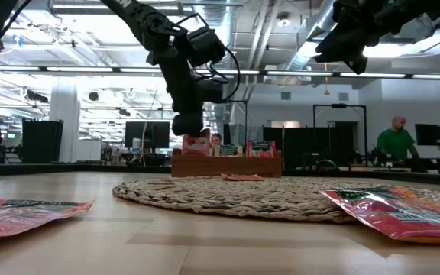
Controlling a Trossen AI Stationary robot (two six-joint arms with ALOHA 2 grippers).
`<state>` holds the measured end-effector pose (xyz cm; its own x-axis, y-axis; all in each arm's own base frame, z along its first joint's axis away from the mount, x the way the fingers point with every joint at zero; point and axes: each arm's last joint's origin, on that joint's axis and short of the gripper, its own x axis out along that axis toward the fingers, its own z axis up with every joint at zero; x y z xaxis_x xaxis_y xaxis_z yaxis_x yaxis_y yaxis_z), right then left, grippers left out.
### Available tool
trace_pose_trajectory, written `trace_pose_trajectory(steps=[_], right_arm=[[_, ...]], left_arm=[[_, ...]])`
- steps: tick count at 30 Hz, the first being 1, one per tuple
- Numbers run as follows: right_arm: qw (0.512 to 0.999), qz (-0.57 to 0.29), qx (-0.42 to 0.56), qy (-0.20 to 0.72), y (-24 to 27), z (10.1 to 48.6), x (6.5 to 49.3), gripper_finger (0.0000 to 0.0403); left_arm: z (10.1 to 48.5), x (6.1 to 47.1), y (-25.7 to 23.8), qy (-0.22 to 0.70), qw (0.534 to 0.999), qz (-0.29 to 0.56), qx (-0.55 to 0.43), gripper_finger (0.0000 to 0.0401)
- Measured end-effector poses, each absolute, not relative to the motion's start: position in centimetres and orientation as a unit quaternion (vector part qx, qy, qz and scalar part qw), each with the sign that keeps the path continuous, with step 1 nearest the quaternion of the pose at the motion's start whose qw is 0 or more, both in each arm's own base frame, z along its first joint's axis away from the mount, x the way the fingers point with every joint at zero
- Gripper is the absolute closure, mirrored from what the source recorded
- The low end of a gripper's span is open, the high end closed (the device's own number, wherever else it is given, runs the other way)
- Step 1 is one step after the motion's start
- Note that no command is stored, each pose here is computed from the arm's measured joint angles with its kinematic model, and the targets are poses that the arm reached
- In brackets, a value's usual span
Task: Pick & Place Tea
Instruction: Put the orange tea bag into the left section of the brown wooden organizer
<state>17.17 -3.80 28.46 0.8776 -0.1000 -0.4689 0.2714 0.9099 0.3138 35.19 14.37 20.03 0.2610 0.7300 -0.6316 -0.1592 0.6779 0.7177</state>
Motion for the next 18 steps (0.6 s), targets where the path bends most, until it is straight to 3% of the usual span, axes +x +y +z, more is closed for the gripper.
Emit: trace_pose_trajectory(steps=[18], right_arm=[[0.95, -0.098, 0.189, 0.227, -3.8, 28.5, 17.2, 0.0306]], left_arm=[[19.7, 34.7, 15.8, 0.519, 0.764, 0.293, 0.249, 0.04]])
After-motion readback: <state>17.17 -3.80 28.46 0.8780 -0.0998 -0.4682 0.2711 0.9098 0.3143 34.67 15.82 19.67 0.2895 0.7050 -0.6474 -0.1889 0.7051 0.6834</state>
